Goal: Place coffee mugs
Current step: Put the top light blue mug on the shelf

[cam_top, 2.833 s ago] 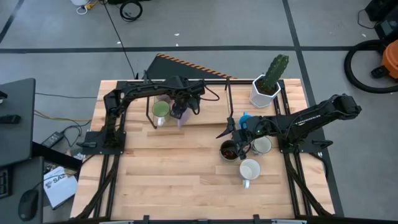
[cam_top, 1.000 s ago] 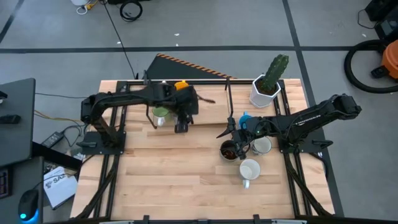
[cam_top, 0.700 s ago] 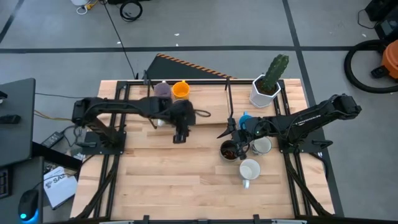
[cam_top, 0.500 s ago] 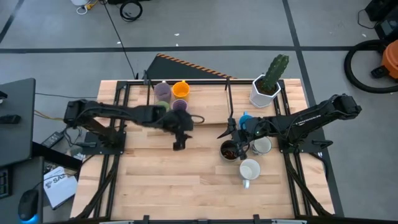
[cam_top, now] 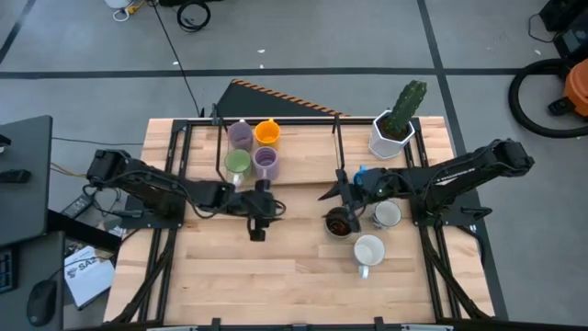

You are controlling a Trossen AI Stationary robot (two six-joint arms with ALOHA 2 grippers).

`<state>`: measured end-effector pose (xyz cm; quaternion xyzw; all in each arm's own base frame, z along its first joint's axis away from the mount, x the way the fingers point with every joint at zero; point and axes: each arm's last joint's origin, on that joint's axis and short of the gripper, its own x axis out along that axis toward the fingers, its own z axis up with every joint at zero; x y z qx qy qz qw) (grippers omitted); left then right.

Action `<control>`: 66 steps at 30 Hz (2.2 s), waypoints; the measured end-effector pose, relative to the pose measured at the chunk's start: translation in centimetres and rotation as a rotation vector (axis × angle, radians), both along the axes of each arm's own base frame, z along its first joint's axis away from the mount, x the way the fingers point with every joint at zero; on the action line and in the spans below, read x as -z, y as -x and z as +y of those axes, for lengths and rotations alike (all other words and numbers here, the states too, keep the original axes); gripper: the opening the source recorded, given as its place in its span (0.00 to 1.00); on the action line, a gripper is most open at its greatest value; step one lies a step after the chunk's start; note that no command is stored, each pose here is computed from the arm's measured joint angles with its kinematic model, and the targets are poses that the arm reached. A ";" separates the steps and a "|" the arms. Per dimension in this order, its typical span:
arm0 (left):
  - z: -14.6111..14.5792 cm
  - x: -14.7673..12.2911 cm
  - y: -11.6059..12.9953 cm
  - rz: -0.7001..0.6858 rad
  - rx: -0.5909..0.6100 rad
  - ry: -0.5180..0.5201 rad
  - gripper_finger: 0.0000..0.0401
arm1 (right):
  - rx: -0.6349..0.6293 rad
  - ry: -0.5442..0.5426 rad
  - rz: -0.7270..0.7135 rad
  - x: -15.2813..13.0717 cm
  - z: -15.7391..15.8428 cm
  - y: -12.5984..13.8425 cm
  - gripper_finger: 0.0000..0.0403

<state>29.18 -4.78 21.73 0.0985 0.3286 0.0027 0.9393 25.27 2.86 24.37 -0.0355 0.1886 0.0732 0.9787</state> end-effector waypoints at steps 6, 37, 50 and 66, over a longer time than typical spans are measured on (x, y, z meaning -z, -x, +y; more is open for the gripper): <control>0.6 -0.1 2.9 -0.131 -0.008 -0.037 0.39 | 0.110 -0.006 0.153 -1.6 -0.7 -0.1 0.59; 2.4 1.5 8.6 -0.429 -0.187 -0.095 0.39 | 0.542 -0.045 0.598 -6.8 -1.6 1.8 0.59; 2.7 1.5 8.6 -0.423 -0.184 -0.130 0.39 | 0.742 -0.110 0.858 -4.5 -3.5 4.1 0.56; 3.4 1.4 8.5 -0.429 -0.222 -0.133 0.39 | 0.675 -0.131 0.938 1.6 -4.5 4.5 0.51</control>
